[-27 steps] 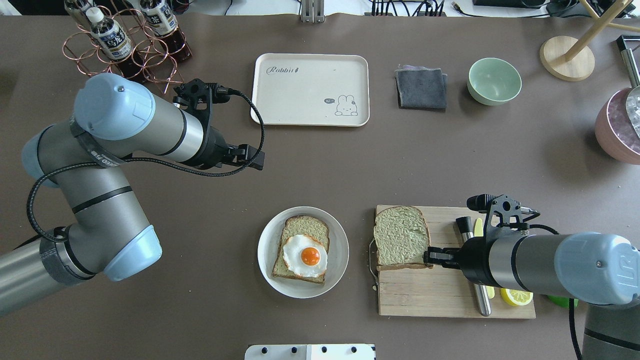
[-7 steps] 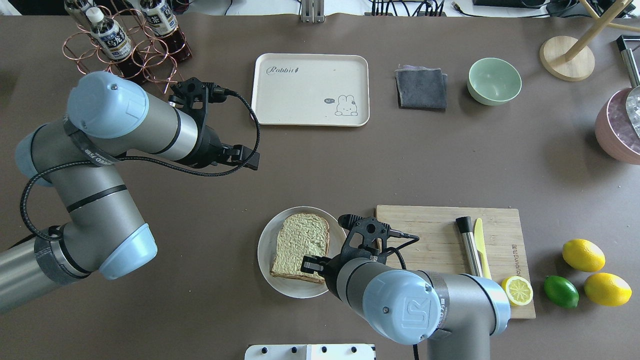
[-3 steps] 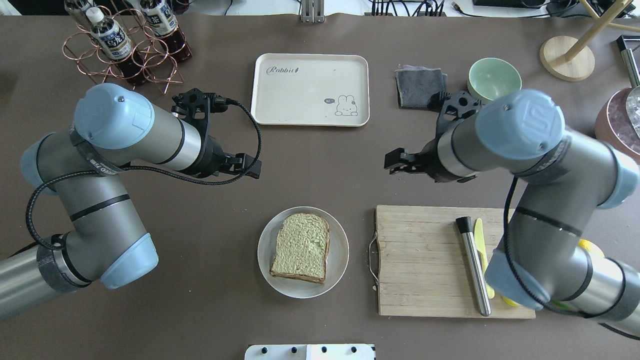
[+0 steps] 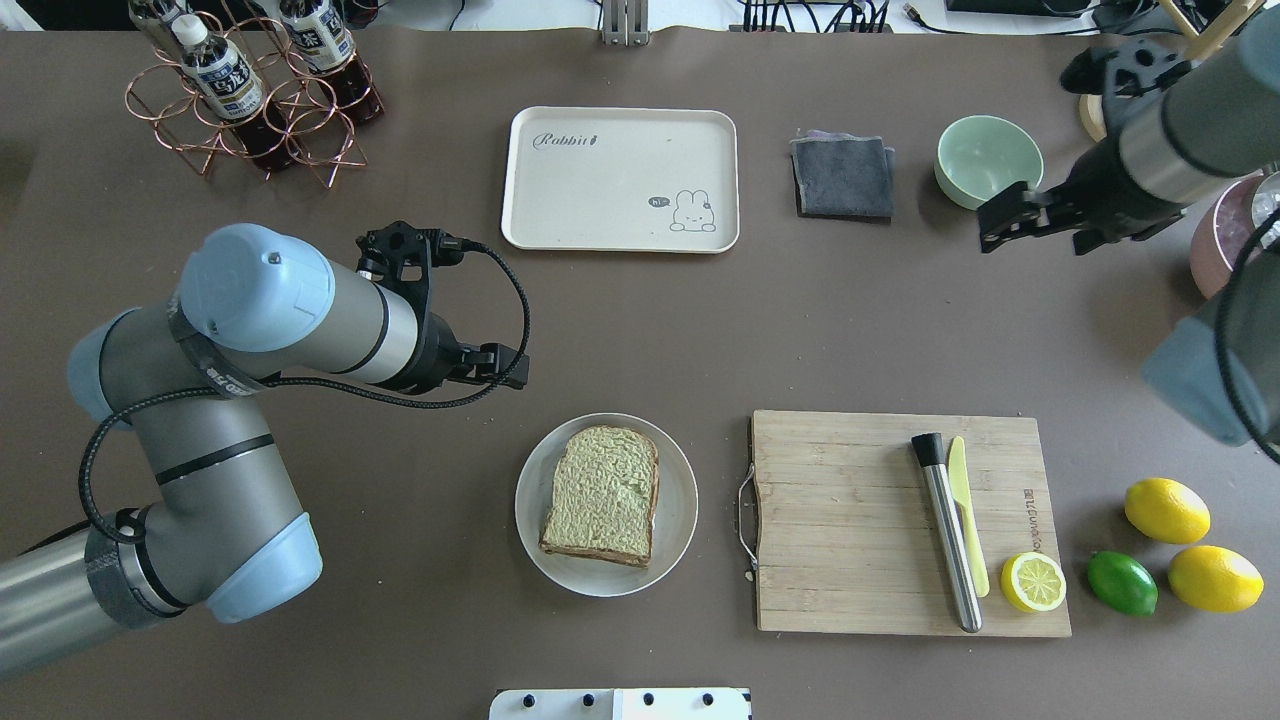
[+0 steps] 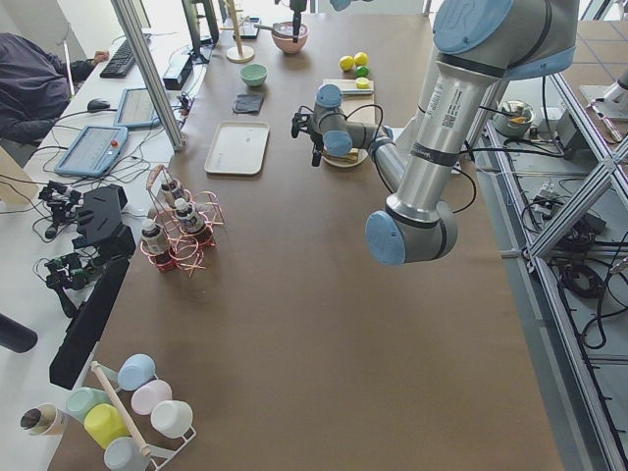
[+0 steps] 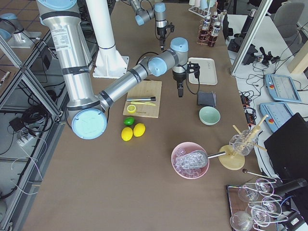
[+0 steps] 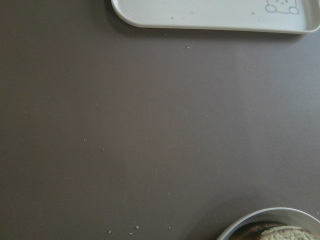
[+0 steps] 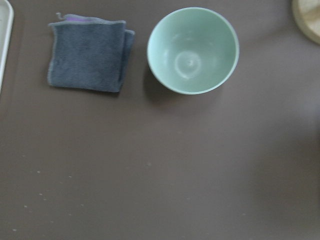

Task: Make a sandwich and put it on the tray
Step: 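Withdraw the right arm to rest while the left arm moves toward the plate, then grasp the rim of the white plate with the left gripper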

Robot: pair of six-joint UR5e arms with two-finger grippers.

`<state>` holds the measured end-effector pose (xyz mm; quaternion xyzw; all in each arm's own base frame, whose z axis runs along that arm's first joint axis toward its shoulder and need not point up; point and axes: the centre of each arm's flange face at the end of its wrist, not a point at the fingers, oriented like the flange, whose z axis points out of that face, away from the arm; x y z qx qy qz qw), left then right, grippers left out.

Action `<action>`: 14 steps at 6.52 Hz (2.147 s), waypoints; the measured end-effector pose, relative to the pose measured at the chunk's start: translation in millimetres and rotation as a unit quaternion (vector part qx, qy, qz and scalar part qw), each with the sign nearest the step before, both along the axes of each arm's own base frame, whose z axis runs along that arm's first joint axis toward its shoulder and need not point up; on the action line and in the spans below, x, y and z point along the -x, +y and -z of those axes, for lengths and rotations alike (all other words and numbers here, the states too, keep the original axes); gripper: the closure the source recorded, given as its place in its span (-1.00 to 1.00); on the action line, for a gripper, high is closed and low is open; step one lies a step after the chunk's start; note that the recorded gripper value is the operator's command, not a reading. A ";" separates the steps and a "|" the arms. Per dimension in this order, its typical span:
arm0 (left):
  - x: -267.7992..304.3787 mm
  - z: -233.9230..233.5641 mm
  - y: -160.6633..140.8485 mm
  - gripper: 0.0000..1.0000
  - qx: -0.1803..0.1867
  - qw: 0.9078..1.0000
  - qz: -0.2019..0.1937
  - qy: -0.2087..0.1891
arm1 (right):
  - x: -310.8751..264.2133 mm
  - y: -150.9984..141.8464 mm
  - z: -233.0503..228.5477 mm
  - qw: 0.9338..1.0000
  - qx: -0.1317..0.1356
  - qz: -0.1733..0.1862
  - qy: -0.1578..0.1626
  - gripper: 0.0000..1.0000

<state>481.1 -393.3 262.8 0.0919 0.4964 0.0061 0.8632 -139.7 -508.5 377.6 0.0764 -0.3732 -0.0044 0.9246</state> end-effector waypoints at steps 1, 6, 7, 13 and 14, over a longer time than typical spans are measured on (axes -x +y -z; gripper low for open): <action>-13.4 -3.3 16.8 -0.86 0.012 1.000 -0.002 -0.001 | -73.6 2.0 -42.2 0.999 -0.011 0.023 0.019 -1.00; -46.6 -9.7 64.9 -0.11 0.039 0.999 -0.029 0.010 | -195.7 38.3 -125.0 0.998 0.002 0.048 0.036 -1.00; -50.0 -10.5 69.4 -0.06 0.040 0.999 -0.033 0.010 | -198.0 40.2 -127.3 0.998 0.003 0.048 0.036 -1.00; -66.6 -22.4 68.9 0.99 0.044 0.998 -0.038 -0.005 | -201.7 41.7 -134.0 0.998 0.009 0.045 0.039 -1.00; -67.0 -21.3 68.7 1.00 0.044 0.998 -0.038 -0.004 | -201.9 41.5 -135.2 0.998 0.010 0.045 0.040 -1.00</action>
